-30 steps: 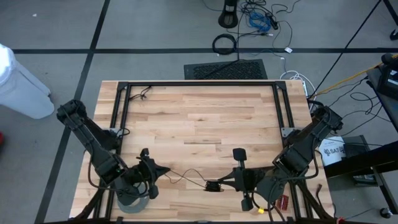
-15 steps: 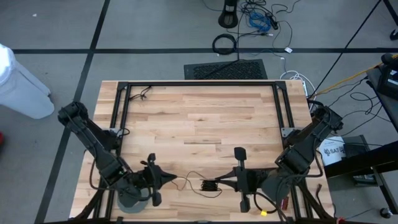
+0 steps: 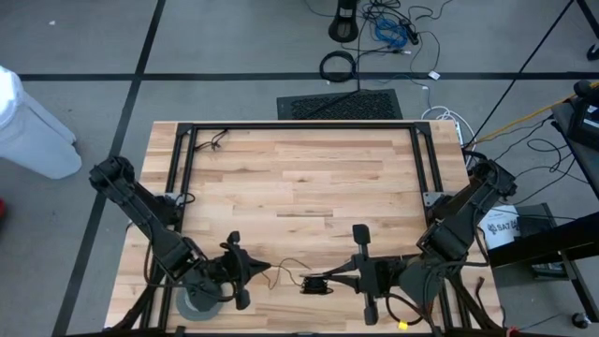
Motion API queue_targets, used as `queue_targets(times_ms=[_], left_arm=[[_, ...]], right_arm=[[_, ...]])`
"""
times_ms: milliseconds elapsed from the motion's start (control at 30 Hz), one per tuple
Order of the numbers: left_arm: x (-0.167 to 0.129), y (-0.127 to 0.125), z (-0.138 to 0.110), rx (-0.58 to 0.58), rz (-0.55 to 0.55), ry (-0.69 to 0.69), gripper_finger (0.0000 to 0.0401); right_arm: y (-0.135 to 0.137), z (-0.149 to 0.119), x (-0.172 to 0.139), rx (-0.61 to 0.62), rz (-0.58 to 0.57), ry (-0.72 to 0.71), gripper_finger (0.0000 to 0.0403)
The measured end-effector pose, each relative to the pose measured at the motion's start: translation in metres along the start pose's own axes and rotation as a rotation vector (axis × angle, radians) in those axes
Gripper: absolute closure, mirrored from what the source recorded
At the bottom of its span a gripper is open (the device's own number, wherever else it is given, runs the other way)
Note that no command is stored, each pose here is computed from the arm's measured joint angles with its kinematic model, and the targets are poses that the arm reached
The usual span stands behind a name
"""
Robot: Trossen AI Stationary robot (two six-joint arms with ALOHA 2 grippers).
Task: Coil cords
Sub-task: Coil the black wire onto the spool
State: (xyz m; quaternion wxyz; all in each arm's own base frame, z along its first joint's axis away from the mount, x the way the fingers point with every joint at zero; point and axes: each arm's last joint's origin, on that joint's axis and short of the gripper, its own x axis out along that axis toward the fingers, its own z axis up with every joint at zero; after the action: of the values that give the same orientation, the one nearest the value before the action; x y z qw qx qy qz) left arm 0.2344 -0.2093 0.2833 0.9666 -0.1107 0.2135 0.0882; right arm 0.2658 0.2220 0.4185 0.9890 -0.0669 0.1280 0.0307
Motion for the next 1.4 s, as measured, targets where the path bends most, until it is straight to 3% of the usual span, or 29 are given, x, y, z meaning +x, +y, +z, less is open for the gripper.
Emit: queue_targets(times_ms=[367,633,833,1000,1200,1400], left_arm=[[0.019,0.001,-0.002,-0.012,-0.006,0.035,0.0399],[0.032,-0.003,0.007,-0.003,-0.059,-0.031,0.0399],[0.033,0.002,0.002,0.034,-0.019,0.018,0.0399],[0.037,0.008,0.003,0.013,0.025,0.016,0.0399],[0.044,0.006,0.014,-0.052,-0.006,-0.061,0.0399],[0.055,-0.004,0.025,-0.044,-0.094,-0.187,0.0399]], right_arm=[[0.000,0.002,0.001,-0.016,0.000,-0.023,0.0403],[0.002,0.003,0.002,-0.037,0.001,-0.034,0.0403],[0.005,0.003,0.003,-0.029,0.099,-0.031,0.0403],[0.005,0.004,0.003,-0.024,0.098,-0.038,0.0403],[0.006,0.008,0.002,-0.028,0.102,-0.080,0.0403],[0.006,0.005,0.010,-0.065,0.066,-0.069,0.0403]])
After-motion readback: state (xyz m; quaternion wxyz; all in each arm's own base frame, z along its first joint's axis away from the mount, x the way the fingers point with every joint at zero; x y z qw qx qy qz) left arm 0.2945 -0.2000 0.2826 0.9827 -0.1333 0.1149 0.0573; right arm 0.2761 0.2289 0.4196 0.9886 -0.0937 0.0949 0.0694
